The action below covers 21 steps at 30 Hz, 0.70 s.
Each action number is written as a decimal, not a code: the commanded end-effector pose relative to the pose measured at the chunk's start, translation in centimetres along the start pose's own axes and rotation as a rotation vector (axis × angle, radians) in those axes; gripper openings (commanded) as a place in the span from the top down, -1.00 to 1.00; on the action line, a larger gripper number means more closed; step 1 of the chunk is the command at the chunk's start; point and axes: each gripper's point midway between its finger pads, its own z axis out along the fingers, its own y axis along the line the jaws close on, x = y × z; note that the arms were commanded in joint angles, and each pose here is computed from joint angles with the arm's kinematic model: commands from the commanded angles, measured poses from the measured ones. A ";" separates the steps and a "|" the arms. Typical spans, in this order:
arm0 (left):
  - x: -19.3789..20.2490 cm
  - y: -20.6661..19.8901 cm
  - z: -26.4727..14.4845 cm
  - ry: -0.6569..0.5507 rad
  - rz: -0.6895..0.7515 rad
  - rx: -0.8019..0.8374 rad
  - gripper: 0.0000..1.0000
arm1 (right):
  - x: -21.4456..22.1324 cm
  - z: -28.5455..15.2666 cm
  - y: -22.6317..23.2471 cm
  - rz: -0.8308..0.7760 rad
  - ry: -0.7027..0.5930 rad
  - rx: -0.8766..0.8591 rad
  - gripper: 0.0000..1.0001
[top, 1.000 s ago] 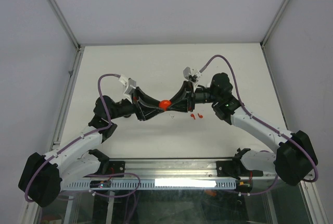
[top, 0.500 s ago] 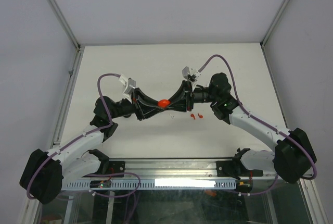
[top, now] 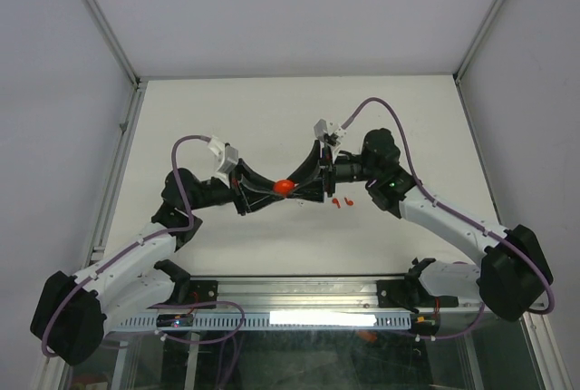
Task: Insert the wireless bluetooth earbuds into the charging case
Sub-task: Pick up the charging case at the center of the board, then open the charging case.
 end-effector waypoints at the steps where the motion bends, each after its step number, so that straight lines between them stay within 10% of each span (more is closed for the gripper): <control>1: -1.0 -0.9 0.0 -0.002 0.122 0.034 1.00 | -3.4 -0.6 0.3 -0.082 -0.063 0.029 0.06; 21: 1.3 -1.9 0.6 0.042 0.213 0.071 1.00 | -2.8 -1.6 -2.3 -0.008 -0.031 0.166 0.06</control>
